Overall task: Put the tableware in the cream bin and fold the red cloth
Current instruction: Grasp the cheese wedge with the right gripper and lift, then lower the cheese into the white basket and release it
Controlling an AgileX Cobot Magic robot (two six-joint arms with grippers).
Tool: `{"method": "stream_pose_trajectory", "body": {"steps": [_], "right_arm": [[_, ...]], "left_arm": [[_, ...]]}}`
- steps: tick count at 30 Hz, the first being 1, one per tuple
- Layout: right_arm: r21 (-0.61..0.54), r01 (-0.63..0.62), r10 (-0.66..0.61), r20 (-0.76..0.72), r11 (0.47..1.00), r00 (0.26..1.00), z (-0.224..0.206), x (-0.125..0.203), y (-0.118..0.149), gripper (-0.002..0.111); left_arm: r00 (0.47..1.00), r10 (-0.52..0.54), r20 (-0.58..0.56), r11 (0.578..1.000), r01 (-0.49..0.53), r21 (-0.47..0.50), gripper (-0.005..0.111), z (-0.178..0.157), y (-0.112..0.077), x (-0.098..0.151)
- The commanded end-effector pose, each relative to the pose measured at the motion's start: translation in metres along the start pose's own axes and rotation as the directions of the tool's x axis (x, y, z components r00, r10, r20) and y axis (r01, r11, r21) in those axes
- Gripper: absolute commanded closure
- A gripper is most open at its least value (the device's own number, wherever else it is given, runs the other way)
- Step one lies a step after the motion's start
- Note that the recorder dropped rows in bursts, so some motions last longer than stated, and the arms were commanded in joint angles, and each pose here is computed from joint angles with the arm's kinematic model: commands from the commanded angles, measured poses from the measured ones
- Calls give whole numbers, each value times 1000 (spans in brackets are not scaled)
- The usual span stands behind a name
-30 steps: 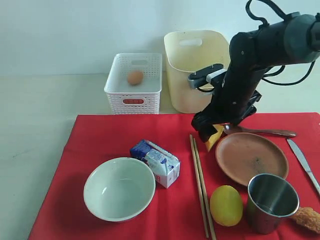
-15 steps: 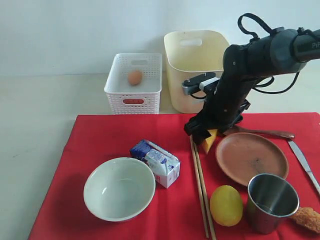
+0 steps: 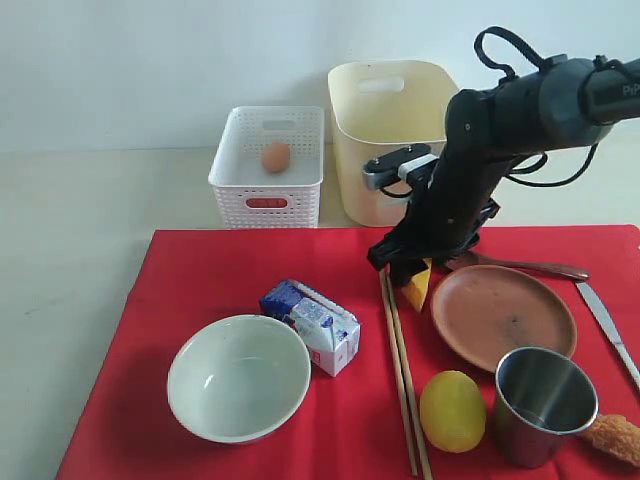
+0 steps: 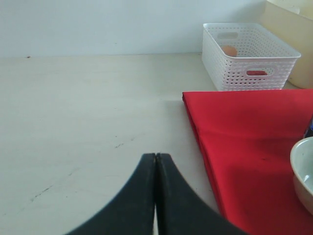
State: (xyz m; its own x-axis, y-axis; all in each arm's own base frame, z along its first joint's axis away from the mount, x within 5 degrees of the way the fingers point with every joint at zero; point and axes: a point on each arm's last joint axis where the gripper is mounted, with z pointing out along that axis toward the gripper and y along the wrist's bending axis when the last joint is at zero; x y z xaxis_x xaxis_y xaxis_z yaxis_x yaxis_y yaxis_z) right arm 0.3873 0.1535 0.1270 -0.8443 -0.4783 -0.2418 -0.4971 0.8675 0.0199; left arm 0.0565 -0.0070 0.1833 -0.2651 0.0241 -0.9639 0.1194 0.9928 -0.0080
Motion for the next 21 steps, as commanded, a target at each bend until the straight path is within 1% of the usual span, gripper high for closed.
{"method": "stream_pose_trajectory", "body": {"steps": [1,2,3,4,5,6,9,12,17,21], "right_arm": [[22,8,-10,101,1000,995,-40,-8,-1,108],[29,11,-16,145,1000,989,-59,-10,0,108],[33,15,-20,163,999,986,-66,-11,0,108],[38,31,-39,214,999,976,-88,-12,2,108],[29,31,-37,245,999,969,-99,-13,3,108],[2,46,-44,320,999,946,-121,-15,8,108],[-47,95,-65,434,994,898,-146,-18,17,108],[-124,158,-68,532,980,844,-163,-26,27,108],[-225,237,-59,595,945,801,-168,-47,37,108],[-236,272,-71,618,933,783,-159,-69,36,108]], "left_arm": [[1000,-12,7,1000,12,-2,107,0,0,0],[1000,-12,7,1000,12,-2,107,0,0,0],[1000,-12,7,1000,12,-2,107,0,0,0],[1000,-12,7,1000,12,-2,107,0,0,0],[1000,-12,7,1000,12,-2,107,0,0,0],[1000,-12,7,1000,12,-2,107,0,0,0],[1000,-12,7,1000,12,-2,107,0,0,0],[1000,-12,7,1000,12,-2,107,0,0,0],[1000,-12,7,1000,12,-2,107,0,0,0],[1000,-12,7,1000,12,-2,107,0,0,0]]}}
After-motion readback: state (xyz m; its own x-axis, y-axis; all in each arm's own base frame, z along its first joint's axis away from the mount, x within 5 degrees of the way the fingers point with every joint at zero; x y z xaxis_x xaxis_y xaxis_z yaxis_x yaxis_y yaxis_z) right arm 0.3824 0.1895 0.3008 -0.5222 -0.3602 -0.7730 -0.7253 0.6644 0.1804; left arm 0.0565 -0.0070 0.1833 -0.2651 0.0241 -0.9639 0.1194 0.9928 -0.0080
